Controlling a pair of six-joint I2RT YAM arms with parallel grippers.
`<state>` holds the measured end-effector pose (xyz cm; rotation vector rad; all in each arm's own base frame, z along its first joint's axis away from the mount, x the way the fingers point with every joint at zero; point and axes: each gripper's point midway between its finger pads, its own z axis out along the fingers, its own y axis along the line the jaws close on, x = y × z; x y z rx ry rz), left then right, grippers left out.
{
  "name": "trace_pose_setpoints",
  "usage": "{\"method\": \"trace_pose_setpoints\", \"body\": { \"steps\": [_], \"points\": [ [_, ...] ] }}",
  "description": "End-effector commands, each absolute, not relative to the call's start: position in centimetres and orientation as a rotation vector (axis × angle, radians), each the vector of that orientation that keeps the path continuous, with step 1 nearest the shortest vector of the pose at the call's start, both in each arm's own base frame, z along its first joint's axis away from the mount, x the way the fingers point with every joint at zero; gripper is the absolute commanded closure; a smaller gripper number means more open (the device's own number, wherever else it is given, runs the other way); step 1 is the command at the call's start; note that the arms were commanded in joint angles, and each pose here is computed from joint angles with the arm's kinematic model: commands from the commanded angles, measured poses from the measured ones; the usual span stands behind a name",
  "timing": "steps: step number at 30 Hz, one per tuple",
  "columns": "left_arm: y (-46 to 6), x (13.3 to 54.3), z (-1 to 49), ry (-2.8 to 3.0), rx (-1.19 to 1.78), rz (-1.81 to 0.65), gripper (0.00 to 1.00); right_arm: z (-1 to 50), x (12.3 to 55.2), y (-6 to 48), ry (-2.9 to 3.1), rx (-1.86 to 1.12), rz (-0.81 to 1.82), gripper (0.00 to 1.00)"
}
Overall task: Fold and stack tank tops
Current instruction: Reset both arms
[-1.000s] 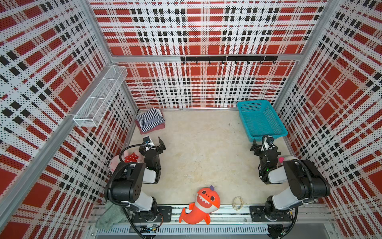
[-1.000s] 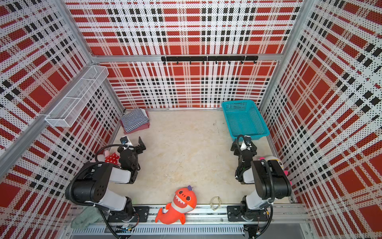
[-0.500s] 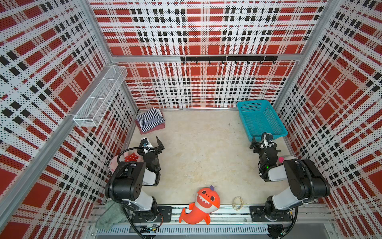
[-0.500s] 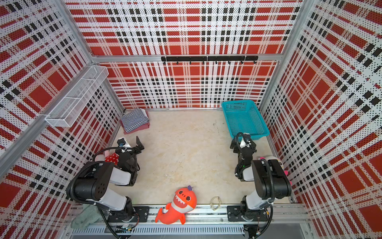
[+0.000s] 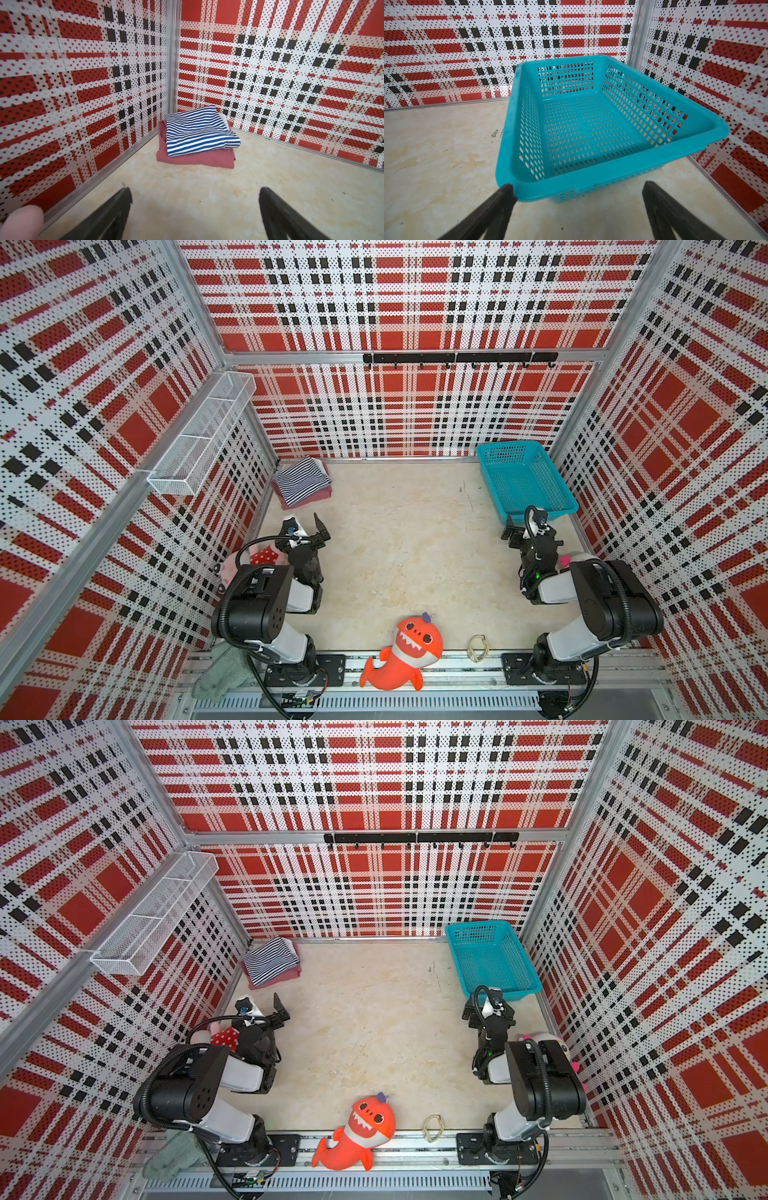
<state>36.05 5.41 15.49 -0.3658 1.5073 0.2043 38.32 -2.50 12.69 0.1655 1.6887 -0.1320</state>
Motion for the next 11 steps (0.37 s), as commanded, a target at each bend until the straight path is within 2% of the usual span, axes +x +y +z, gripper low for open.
{"method": "trace_pose_setpoints", "body": {
  "steps": [1,11],
  "points": [
    [5.78,35.86,16.06,1.478,-0.371,0.225,0.02,12.92,38.79,-2.22,1.687,0.144,-0.138,0.0],
    [5.77,35.87,16.06,1.478,-0.371,0.224,0.02,13.1,38.69,-2.1,1.678,0.142,-0.145,0.0]
  ]
}}
